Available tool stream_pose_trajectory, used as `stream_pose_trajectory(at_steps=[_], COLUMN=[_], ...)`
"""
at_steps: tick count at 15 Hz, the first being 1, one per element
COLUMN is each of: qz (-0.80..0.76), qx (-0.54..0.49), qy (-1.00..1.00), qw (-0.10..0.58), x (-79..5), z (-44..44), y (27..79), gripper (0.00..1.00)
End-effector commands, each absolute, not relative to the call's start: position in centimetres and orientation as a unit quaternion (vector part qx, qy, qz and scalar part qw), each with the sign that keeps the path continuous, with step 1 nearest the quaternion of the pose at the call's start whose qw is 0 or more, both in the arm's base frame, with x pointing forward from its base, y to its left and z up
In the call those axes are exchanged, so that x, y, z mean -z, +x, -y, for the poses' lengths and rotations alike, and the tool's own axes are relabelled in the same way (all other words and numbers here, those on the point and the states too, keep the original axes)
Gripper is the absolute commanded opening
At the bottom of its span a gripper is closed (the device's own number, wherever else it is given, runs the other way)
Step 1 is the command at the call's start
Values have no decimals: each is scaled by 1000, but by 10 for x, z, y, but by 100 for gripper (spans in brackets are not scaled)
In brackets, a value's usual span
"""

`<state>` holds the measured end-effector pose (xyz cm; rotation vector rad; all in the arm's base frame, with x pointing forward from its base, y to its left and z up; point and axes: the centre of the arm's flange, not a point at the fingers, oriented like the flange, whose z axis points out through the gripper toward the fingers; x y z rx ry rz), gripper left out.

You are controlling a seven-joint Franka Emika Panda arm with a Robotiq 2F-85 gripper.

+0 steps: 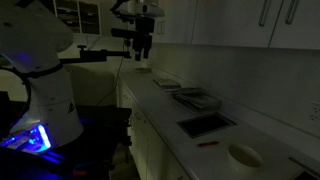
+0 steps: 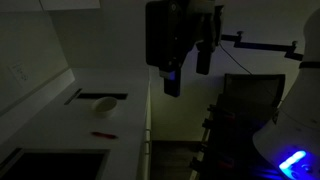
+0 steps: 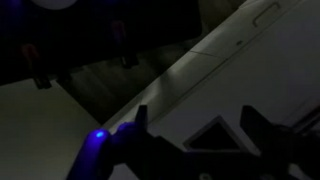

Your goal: Put the marker inside the mug cup

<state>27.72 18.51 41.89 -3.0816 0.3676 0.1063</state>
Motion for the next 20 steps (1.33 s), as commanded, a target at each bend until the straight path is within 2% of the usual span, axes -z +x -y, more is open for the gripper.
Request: stream_pose_trajectory(at_steps=[1,5,8,9,10,11,14,17,20], qz=[-118,-114,-70,-50,-28,-17,53,90,105], qx=[-34,-21,6,22,46,47,75,61,31], qy=[-992,-993,-998,-999,-999,-999,-995,-993,-994], qw=[18,11,2,-1,-4,-11,-36,-48,-28], x=[-419,-417,-405,-354,-338,-366,-320,-292,-265], z=[-185,-185,-181,-183,-179,-182,-152,-129,-129], y=[277,282,315,347,368,361,434,486,516], gripper=[100,100,100,100,100,100,100,100,100])
